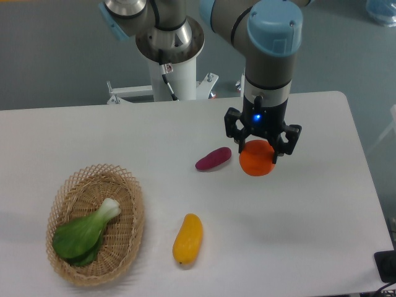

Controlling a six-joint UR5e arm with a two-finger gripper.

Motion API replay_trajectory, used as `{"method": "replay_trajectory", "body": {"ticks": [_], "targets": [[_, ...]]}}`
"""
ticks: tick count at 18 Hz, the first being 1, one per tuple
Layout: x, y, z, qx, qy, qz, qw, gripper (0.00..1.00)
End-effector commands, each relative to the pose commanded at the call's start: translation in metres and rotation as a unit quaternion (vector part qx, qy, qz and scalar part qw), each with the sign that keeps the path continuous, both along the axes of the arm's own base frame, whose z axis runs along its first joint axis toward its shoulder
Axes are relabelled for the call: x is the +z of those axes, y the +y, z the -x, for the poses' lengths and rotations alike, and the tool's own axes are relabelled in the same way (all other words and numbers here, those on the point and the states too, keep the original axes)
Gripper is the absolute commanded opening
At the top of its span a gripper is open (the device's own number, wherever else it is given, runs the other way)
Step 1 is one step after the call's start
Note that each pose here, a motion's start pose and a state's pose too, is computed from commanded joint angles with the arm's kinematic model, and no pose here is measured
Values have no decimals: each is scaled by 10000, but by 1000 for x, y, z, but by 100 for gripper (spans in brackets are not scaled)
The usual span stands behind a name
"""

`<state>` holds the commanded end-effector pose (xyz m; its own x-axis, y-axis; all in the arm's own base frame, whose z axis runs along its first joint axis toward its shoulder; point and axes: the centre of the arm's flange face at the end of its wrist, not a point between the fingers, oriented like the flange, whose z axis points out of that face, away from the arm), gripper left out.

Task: Pick up the orange from the table
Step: 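Lift the held orange up and back toward the purple sweet potato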

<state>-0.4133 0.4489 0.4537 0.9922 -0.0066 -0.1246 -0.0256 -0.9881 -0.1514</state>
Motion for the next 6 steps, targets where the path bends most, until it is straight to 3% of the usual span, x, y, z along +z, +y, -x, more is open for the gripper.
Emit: {"method": "replay_trajectory", "body": {"ticks": [6], "targets": [[1, 0, 0, -2, 2, -10, 10000, 57]]}}
